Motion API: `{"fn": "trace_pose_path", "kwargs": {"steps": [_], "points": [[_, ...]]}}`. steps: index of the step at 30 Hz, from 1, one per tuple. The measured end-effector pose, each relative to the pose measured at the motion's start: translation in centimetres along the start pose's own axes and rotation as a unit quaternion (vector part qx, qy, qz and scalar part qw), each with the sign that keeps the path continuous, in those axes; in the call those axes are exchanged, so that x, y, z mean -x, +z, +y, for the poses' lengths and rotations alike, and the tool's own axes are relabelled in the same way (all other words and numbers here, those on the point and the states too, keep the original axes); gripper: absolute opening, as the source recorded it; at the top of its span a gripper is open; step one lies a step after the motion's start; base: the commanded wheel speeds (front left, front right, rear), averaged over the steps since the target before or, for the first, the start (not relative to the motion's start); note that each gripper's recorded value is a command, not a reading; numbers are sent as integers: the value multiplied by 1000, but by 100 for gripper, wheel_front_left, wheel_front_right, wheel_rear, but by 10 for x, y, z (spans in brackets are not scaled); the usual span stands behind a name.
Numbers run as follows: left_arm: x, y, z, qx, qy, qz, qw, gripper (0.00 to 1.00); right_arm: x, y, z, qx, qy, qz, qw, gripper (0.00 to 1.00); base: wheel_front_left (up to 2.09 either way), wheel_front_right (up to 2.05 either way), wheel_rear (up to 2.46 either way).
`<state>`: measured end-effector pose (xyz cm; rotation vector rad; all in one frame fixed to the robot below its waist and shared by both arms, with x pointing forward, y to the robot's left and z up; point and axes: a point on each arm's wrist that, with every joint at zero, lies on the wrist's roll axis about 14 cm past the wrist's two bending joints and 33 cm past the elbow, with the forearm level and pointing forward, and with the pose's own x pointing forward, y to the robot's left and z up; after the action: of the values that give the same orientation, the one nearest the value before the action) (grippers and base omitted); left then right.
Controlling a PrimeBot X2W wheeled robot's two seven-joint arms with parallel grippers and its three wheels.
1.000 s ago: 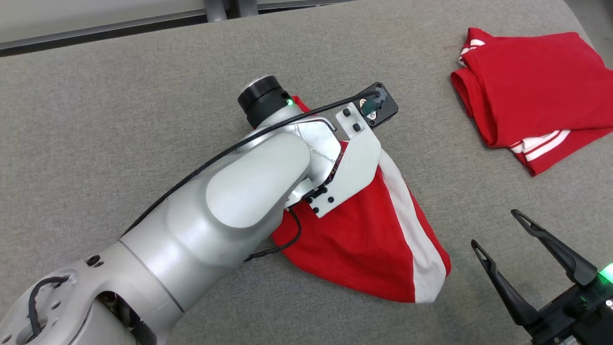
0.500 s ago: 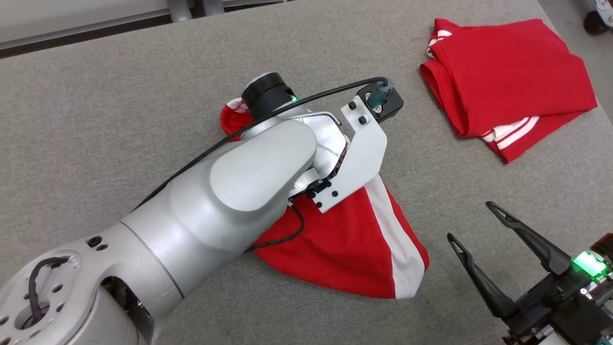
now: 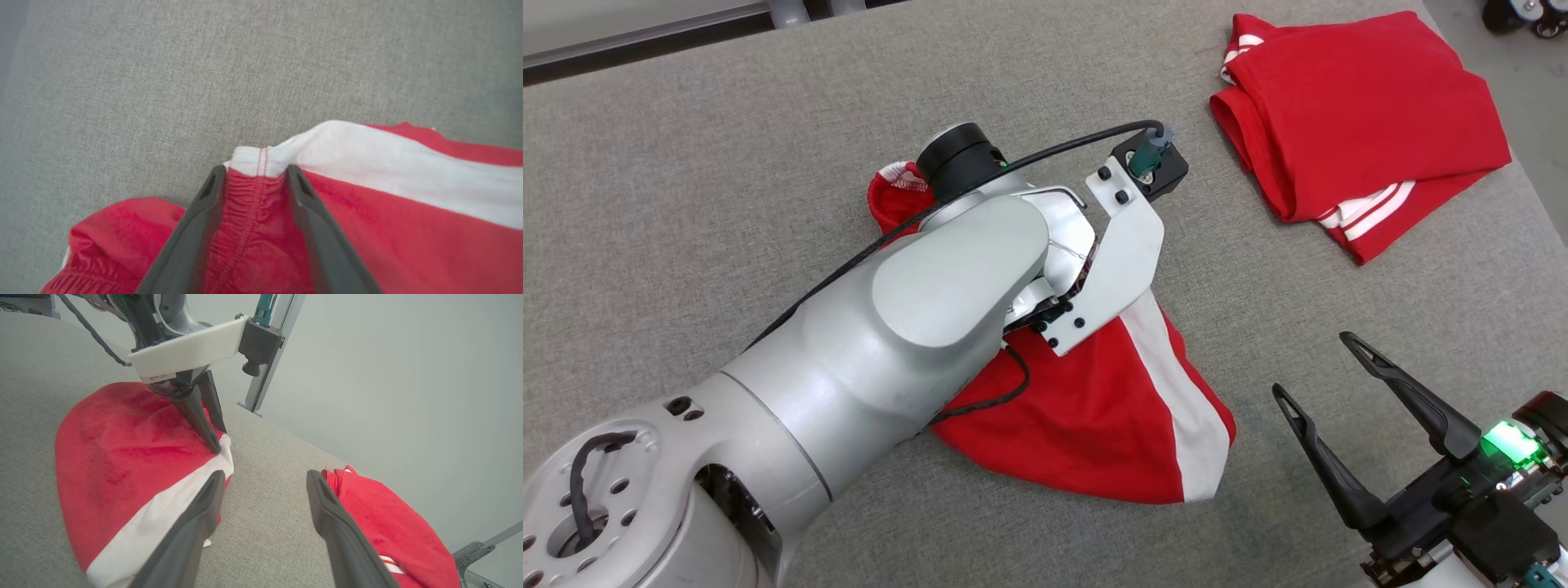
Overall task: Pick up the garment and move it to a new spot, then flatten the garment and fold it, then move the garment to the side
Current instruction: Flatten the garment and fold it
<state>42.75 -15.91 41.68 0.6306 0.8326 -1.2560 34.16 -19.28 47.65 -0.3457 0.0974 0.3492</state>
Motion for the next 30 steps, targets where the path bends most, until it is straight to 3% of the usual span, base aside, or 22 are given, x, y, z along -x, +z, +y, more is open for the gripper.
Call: {"fn": "trace_pose_path", "kwargs": {"steps": [4,7,12,18,24,27,30], "points": [[5,6,-4,-4,0,-13,1000,0,0,6,-1,-2,-5,-11,1000,100,0,0,0],[16,30,-3,-22,13,-77,997,0,-2,12,-1,-7,-9,-23,1000,100,0,0,0],[60,85,9,-52,50,-205,976,0,-5,24,1,-13,-12,-46,999,100,0,0,0],[122,108,38,-72,126,-260,955,0,-12,42,9,-22,-1,-83,996,100,0,0,0],[163,65,73,-14,186,-242,952,0,-14,67,20,-33,7,-126,991,100,0,0,0],[166,11,79,57,201,-233,950,0,-13,73,29,-44,14,-137,990,100,0,0,0],[167,-47,75,144,211,-252,933,0,-14,77,36,-52,21,-144,988,100,0,0,0]]}}
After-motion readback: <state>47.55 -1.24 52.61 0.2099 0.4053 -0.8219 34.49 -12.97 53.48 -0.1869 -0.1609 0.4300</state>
